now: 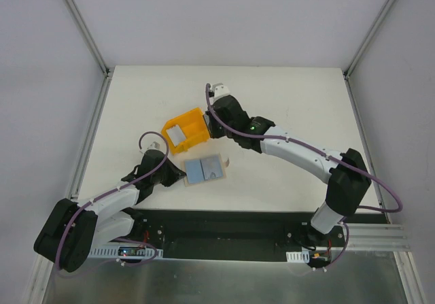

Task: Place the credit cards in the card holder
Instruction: Insert the credit card into the card holder.

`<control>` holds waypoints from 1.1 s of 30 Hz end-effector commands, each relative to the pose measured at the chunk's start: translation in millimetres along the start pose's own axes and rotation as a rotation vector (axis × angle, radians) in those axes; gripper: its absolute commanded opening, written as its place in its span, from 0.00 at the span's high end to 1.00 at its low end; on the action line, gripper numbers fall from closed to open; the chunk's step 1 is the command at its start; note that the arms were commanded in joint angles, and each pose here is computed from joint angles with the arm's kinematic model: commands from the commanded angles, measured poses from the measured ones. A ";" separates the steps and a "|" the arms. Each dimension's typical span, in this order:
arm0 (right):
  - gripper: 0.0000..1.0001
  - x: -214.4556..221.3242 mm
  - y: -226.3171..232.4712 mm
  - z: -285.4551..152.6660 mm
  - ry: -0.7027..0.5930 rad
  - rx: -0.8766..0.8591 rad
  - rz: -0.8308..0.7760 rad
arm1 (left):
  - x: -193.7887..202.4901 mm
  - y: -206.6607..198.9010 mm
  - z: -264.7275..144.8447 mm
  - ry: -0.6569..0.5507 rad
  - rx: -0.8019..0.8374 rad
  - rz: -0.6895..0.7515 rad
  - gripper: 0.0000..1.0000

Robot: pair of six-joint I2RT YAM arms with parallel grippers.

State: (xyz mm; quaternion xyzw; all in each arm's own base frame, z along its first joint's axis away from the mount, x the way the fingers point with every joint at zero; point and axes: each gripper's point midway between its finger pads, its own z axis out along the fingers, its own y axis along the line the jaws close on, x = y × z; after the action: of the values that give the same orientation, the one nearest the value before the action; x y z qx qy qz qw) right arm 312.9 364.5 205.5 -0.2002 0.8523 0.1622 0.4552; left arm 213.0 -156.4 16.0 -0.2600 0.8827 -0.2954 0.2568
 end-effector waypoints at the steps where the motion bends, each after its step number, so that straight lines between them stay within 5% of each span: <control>1: 1.00 20.5 35.0 -12.7 0.123 -0.321 0.192 | 5.0 13.5 -1.4 0.027 -0.053 0.017 1.00; 11: 0.99 74.7 59.5 -14.4 0.217 -0.499 0.413 | 6.3 14.4 -0.7 0.038 -0.057 0.030 1.00; 33: 0.99 164.9 34.7 29.6 0.360 -0.405 0.617 | 6.6 13.6 -0.5 0.040 -0.056 0.025 1.00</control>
State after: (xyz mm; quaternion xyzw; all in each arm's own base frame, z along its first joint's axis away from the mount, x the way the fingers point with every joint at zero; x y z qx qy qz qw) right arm 232.1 369.7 56.6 -0.0509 0.8970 0.4001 0.1811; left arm 213.0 -157.0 16.0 -0.2520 0.8853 -0.2945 0.2568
